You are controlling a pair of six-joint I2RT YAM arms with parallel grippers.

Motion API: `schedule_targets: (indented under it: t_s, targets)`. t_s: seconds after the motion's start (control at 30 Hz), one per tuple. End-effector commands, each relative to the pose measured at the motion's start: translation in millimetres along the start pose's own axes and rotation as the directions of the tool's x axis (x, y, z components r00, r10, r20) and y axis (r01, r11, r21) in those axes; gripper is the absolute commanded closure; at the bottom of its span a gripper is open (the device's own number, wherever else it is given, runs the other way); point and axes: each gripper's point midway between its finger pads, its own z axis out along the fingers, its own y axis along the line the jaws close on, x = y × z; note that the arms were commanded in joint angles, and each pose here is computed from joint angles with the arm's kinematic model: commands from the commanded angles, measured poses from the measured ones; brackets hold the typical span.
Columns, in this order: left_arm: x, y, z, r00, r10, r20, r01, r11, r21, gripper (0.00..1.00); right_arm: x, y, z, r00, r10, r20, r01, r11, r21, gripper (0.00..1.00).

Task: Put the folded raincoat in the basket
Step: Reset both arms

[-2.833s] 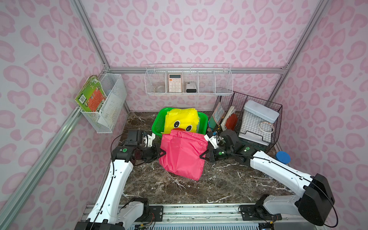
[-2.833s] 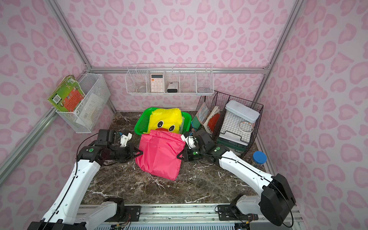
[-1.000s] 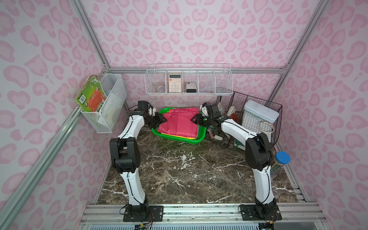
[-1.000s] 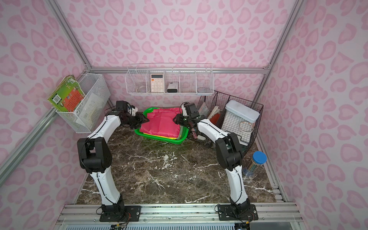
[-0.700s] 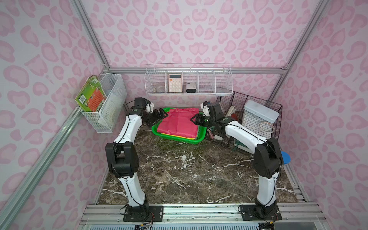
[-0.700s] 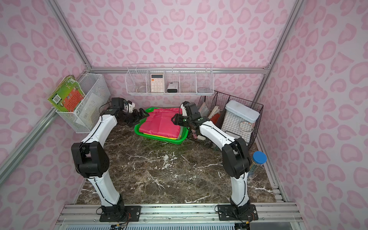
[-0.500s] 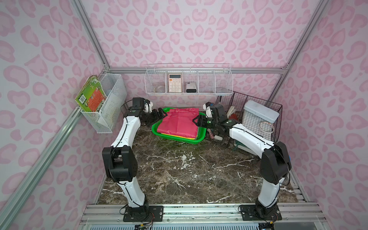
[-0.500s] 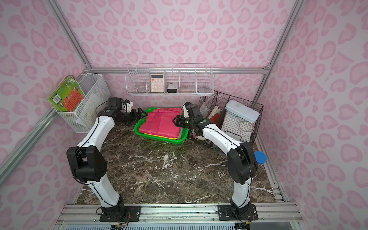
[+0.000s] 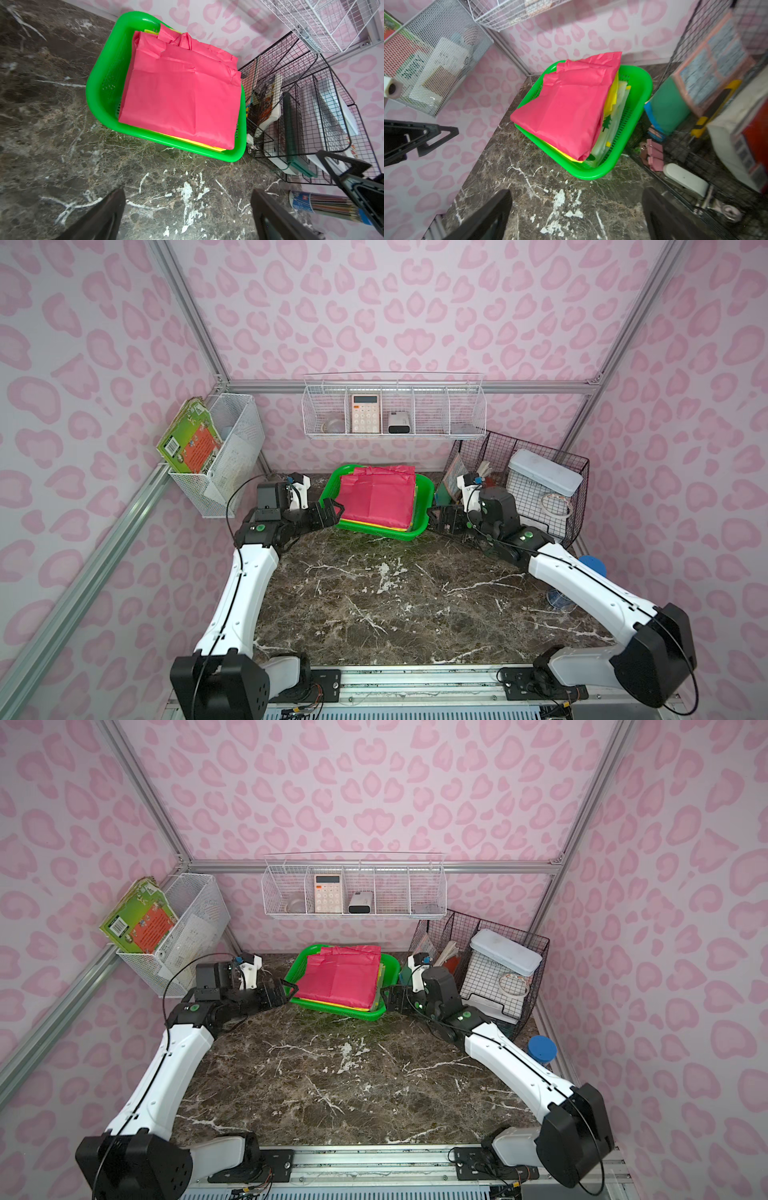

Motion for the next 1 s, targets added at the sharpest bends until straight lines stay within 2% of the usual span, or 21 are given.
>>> schedule_targets:
  t_s: [0.0,0.17,0.37,0.53,0.77,0.97]
  targets:
    - [-1,17,-11,0.993,0.069,0.098,-0.060,0.993,-0.099,0.01,-16,-34,-27,0.983,-0.052,0.177,0.030,0.992,0.120,0.00]
    - [15,39,-15,0.985,0.090,0.150,-0.061,0.981,-0.185,0.01,-11,-86,-68,0.945,-0.063,0.320,-0.006,0.978,0.208,0.00]
    - [31,70,-12,0.972,0.142,0.185,-0.082,0.951,-0.299,0.01,10,-129,-88,0.919,-0.168,0.356,0.049,0.946,0.319,0.00]
    - [39,85,-10,0.954,0.201,0.224,-0.114,0.930,-0.350,0.01,23,-162,-103,0.907,-0.172,0.385,-0.004,0.910,0.415,0.00]
    - [43,102,5,0.943,0.202,0.263,-0.093,0.923,-0.374,0.01,38,-208,-104,0.915,-0.132,0.381,-0.084,0.862,0.500,0.00]
    - [35,113,19,0.934,0.218,0.284,-0.090,0.911,-0.403,0.01,35,-226,-98,0.910,-0.164,0.380,-0.077,0.835,0.545,0.00]
